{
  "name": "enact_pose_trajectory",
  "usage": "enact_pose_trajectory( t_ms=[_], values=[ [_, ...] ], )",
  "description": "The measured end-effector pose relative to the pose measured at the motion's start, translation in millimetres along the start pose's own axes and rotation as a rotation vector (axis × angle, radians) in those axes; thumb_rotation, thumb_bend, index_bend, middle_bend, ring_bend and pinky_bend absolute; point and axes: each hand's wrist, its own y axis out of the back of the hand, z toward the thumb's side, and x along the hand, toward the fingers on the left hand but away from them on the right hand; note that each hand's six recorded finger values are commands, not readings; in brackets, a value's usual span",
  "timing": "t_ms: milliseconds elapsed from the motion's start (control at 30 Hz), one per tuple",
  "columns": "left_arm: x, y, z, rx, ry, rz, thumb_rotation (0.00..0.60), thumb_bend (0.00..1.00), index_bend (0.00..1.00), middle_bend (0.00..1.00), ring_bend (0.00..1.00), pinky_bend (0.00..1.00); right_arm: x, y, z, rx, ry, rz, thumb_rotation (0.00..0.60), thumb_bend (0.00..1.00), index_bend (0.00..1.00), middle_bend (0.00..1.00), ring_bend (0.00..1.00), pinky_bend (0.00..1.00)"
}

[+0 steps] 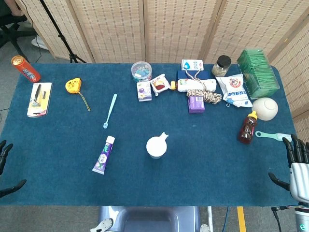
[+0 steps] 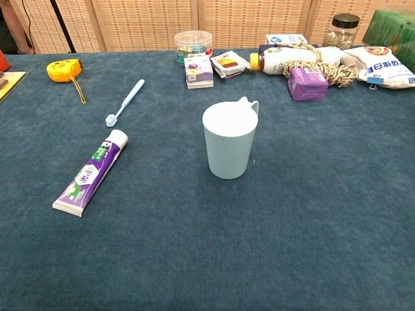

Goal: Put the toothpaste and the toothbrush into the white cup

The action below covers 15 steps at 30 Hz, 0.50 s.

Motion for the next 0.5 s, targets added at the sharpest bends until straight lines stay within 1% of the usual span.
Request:
enact_pose_trajectory(
  t_ms=[167,233,400,500],
  values=[
    [-2,-1,2,0.002,-0.019,0.003,0.6,0.0,0.0,0.0,0.0,0.0,0,1,-1,-0.013,0.0,0.003,0.6,0.0,0.0,0.0,0.0,0.0],
    [-2,-1,6,-0.003,-0.044,0.008,0.6,0.0,0.0,0.0,0.0,0.0,0,1,-1,-0.023,-0.001,0.008,0.6,0.0,0.0,0.0,0.0,0.0],
    [2,-2,18,-0.018,-0.171,0.026,0.6,0.0,0.0,0.0,0.0,0.0,0,4,-2,-0.043,-0.006,0.007,0.6,0.0,0.0,0.0,0.0,0.0],
    [8,-6,23,0.001,-0.23,0.013,0.6,0.0,0.0,0.0,0.0,0.0,-1,5,-4,-0.058,-0.015,0.001,0.6,0.0,0.0,0.0,0.0,0.0]
  ],
)
